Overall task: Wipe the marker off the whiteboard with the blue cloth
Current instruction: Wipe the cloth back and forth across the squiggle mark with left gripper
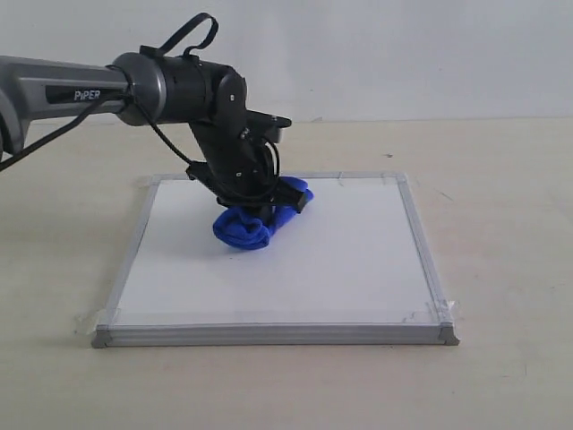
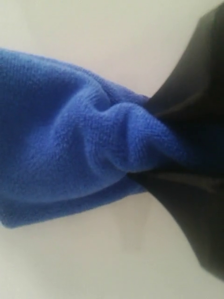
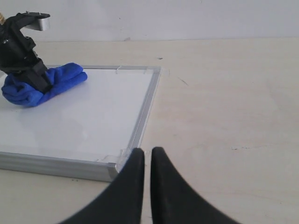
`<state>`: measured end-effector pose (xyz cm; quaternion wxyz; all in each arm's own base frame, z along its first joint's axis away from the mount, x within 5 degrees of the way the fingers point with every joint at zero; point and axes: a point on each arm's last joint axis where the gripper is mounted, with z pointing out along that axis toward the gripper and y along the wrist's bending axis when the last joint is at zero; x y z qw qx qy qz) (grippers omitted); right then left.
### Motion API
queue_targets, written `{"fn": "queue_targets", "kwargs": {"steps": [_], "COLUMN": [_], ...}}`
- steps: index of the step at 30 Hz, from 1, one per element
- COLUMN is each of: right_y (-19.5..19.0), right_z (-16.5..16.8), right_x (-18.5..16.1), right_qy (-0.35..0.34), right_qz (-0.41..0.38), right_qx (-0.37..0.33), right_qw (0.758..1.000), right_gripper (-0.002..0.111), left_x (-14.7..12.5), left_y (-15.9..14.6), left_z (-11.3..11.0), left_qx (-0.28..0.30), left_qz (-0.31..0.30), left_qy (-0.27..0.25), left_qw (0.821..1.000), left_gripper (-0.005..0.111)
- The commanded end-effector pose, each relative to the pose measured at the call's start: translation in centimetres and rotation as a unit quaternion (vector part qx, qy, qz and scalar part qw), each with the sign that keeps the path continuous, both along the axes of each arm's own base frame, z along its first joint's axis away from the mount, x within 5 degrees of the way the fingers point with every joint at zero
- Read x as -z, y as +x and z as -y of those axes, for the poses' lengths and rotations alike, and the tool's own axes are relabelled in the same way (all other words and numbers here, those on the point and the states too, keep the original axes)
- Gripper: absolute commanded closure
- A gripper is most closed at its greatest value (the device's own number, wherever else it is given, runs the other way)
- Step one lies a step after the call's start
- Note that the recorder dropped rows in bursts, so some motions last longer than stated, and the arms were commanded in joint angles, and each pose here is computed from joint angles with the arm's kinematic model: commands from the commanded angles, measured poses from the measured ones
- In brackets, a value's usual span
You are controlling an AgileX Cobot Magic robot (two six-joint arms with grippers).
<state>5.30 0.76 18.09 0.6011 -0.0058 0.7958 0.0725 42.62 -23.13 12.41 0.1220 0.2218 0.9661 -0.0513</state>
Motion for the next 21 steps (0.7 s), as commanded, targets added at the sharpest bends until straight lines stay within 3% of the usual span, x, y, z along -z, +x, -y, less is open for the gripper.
{"fn": "queue_targets", "kwargs": {"steps": [1, 7, 16, 21], "right_y": [0.0, 0.0, 0.0, 0.0], "right_z": [0.0, 0.0, 0.0, 0.0], "right_x": [-0.1, -0.1, -0.1, -0.1], "right_qy": [0.001, 0.001, 0.001, 0.001], "right_qz": [0.005, 0.005, 0.005, 0.005], "right_qx": [0.002, 0.002, 0.002, 0.002], "right_qw": [1.000, 1.000, 1.000, 1.000], "right_gripper": [0.107, 0.107, 0.107, 0.107], "left_x": [-1.3, -3.2, -3.5, -4.0], "left_y": [-1.1, -3.9, -6.8, -6.6], "left_z": [0.4, 5.3, 9.0, 9.2], "left_qx": [0.004, 0.061, 0.106, 0.050], "left_qz": [0.004, 0.045, 0.049, 0.062], "left_qy": [0.003, -0.026, -0.035, -0.058], "left_qw": [1.000, 0.997, 0.993, 0.995], "left_gripper": [0.102, 0.102, 0.102, 0.102]}}
